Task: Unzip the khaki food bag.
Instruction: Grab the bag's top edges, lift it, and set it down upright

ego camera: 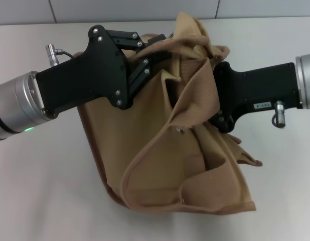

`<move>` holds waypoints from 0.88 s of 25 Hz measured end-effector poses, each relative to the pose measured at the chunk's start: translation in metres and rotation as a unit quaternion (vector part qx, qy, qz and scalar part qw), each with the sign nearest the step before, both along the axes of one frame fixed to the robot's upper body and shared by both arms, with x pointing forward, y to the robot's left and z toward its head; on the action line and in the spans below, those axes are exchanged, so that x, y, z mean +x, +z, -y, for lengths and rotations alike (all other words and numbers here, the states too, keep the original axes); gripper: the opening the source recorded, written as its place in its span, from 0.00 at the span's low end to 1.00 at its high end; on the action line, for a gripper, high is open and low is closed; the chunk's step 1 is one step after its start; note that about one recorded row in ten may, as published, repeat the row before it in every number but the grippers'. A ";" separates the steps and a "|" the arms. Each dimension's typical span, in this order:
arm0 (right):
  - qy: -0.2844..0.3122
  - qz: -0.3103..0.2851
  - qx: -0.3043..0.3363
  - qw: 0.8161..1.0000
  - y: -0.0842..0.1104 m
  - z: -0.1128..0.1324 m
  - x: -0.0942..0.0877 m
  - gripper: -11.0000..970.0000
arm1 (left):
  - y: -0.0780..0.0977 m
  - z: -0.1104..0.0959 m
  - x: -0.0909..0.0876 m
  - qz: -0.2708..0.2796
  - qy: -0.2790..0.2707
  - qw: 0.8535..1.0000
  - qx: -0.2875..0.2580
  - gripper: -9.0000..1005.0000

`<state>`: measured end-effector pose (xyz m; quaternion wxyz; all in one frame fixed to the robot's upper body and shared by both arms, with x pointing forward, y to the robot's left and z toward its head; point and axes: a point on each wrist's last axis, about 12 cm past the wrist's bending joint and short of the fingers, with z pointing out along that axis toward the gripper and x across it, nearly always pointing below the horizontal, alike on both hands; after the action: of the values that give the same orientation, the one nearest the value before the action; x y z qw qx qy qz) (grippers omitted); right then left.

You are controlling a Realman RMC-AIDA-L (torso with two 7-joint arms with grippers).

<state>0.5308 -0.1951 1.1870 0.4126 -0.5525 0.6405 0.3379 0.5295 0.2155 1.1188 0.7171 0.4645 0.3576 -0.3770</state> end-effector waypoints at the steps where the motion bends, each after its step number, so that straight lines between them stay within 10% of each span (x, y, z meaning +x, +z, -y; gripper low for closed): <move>1: 0.002 -0.001 -0.001 1.000 0.000 0.001 -0.001 0.01 | 0.000 0.000 0.000 0.000 0.000 1.000 0.000 0.07; 22: 0.003 -0.026 -0.043 0.999 -0.003 0.020 -0.024 0.02 | 0.001 0.000 0.002 0.000 0.010 1.000 -0.008 0.07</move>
<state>0.5073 -0.2155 1.1843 0.3705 -0.5625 0.6634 0.3258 0.5317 0.2155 1.1201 0.7246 0.4555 0.3589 -0.3724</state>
